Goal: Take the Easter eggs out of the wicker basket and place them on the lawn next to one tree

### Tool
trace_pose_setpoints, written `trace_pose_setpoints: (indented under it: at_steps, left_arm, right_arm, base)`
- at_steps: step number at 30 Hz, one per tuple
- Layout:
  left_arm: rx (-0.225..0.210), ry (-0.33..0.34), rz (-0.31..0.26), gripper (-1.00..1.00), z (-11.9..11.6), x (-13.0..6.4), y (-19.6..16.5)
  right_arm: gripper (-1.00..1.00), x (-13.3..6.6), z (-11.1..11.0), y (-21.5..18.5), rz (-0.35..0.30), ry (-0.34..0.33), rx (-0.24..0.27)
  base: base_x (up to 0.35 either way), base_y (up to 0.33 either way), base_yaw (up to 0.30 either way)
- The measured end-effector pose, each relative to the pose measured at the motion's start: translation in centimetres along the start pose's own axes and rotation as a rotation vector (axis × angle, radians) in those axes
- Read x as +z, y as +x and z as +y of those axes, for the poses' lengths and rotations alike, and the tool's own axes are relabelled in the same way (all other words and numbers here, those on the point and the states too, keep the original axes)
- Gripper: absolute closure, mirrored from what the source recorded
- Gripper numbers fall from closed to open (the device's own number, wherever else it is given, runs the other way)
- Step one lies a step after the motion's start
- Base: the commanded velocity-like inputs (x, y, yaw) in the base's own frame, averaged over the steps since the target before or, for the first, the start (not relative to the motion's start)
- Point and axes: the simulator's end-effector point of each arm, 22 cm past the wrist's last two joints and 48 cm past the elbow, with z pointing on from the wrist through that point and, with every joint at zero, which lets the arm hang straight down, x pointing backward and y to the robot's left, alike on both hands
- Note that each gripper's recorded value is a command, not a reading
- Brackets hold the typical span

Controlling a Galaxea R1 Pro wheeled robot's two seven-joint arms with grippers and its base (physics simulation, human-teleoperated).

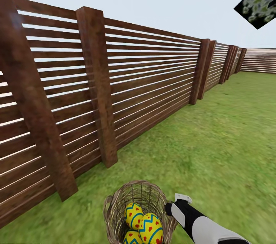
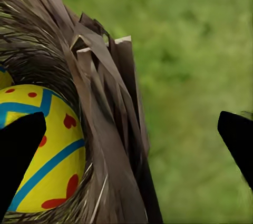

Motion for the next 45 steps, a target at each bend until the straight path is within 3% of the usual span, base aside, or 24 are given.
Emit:
trace_pose_setpoints:
  at_steps: [25, 45]
  left_arm:
    - [0.000, 0.000, 0.001, -1.00, 0.0, 0.0, 0.0]
    - [0.001, 0.001, 0.003, -1.00, 0.6, -2.3, -3.4]
  right_arm:
    - [1.00, 0.0, 0.0, 0.0, 0.000, 0.001, -0.007]
    - [1.00, -3.4, 0.1, -2.2, 0.003, 0.002, -0.010]
  base:
    - [0.000, 0.000, 0.000]
    - [0.000, 0.000, 0.000]
